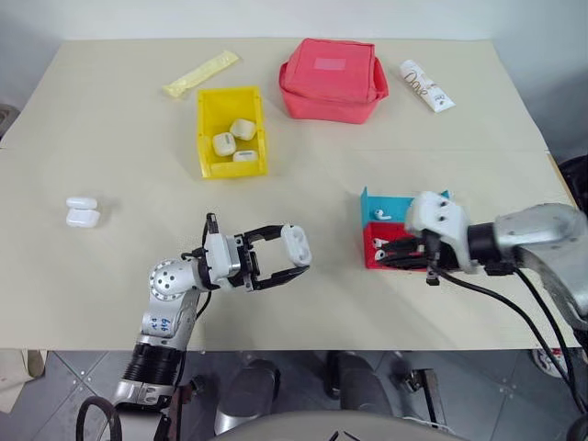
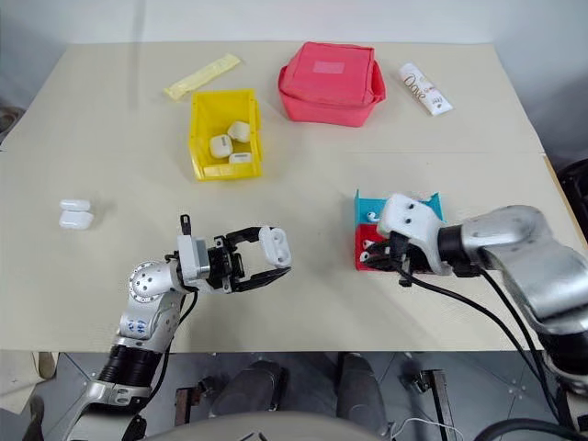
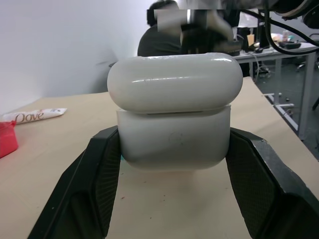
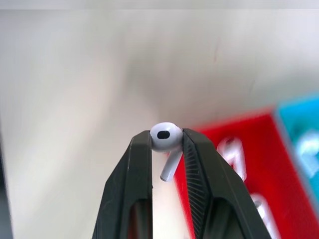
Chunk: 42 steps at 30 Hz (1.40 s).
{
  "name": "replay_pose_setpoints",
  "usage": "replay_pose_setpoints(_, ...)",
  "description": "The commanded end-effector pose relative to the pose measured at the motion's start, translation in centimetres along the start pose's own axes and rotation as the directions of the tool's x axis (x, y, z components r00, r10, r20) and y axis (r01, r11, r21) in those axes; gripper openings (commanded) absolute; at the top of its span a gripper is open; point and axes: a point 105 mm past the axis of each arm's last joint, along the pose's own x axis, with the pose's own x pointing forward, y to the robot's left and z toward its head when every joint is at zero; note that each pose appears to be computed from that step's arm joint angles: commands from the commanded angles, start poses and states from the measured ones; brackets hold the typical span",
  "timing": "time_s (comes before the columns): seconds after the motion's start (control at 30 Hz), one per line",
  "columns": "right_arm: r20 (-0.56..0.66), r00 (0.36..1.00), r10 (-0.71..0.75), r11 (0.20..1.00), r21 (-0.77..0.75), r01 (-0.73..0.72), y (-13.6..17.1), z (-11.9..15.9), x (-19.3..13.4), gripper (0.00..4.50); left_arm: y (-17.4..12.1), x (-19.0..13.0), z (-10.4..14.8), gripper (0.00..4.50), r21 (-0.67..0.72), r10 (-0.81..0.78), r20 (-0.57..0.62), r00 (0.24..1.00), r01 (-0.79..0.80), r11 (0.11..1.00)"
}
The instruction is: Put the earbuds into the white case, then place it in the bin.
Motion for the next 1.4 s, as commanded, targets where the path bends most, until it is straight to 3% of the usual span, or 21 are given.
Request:
replay_pose_setpoints(0.03,0.387,0.919,-0.071,0.995,-0.042,0.095,0.7,5.2,-3.0,0.49,0.5,0.9,0.7,2.77,0.001,-0.035,0.092,0.995,0.035,0.999)
replay_pose_setpoints(0.23,0.607,0.795,0.028,0.997,-0.077,0.024,2.1,8.2,-3.2,0.49,0.9,2.4,1.0,2.77,-0.023,-0.127,0.190,0.974,0.134,0.991)
replay_pose_setpoints(0.47,0.698,0.708,0.107,0.994,-0.077,-0.074,3.1,8.9,-1.0,0.49,1.2,3.9,2.0,2.77,-0.029,-0.229,0.271,0.935,0.245,0.969)
replay_pose_setpoints(1.07,0.728,0.676,0.115,0.993,-0.101,-0.061,2.2,8.2,2.5,0.49,0.8,4.8,3.9,2.77,0.000,-0.347,0.323,0.880,0.367,0.930)
replay_pose_setpoints(1.4,0.664,0.731,0.154,0.988,-0.126,-0.094,2.6,6.9,2.8,0.49,1.7,5.3,4.2,2.77,0.015,-0.317,0.341,0.885,0.331,0.943)
